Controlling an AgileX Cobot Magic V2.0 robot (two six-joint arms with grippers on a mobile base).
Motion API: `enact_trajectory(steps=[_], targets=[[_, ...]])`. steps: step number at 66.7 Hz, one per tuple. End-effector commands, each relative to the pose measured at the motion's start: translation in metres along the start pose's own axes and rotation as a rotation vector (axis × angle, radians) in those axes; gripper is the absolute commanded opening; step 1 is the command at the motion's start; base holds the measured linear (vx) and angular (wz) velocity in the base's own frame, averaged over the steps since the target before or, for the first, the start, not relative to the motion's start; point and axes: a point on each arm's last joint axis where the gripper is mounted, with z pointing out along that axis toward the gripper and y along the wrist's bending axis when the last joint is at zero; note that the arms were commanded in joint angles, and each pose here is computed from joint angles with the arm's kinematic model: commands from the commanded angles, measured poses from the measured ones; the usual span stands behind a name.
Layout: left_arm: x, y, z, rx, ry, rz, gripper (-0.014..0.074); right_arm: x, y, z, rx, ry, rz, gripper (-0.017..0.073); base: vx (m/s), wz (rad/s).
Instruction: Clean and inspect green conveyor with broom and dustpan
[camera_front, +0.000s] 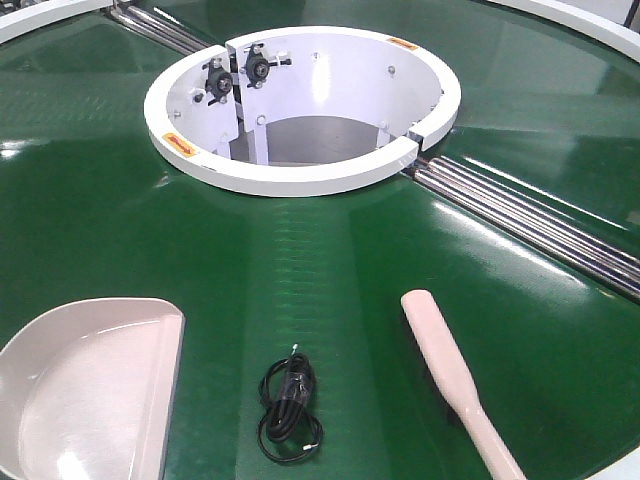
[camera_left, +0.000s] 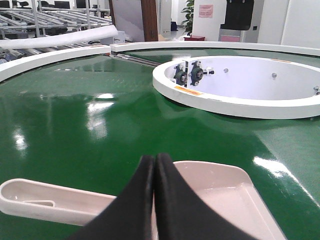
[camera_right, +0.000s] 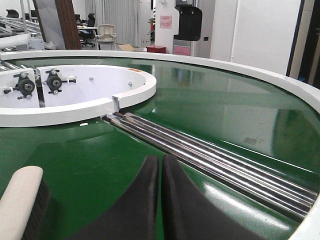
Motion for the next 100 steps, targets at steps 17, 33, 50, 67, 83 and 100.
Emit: enact_trajectory(steps=[17, 33, 50, 67, 83, 100], targets=[[0.000, 0.001, 0.000, -0.011, -0.068, -0.011, -0.0023, -0.003, -0.001, 0.000, 0.014, -0.074, -0.009, -0.0005, 0.00, 0.00], [-0.015, 0.002, -0.002, -0.024, -0.211, -0.020, -0.0023, -0.008, -0.001, -0.001, 0.017, -0.130, -0.009, -0.0005, 0.00, 0.00], [-0.035, 0.005, -0.009, -0.047, -0.444, -0.043, -0.0023, -0.032, -0.002, -0.007, 0.030, -0.377, -0.002, -0.0005, 0.00, 0.00], [-0.070, 0.012, -0.023, -0.053, -0.665, -0.261, -0.0023, -0.075, -0.005, -0.018, 0.038, -0.489, -0.018, -0.0005, 0.00, 0.00], [-0.154, -0.004, -0.026, 0.016, -0.687, 0.084, -0.0022, -0.146, -0.008, -0.014, 0.045, -0.511, -0.130, -0.0005, 0.00, 0.00], [-0.220, -0.013, 0.025, 0.081, -0.569, 0.238, -0.0017, -0.203, -0.015, 0.049, 0.037, -0.235, -0.112, -0.0005, 0.00, 0.00]])
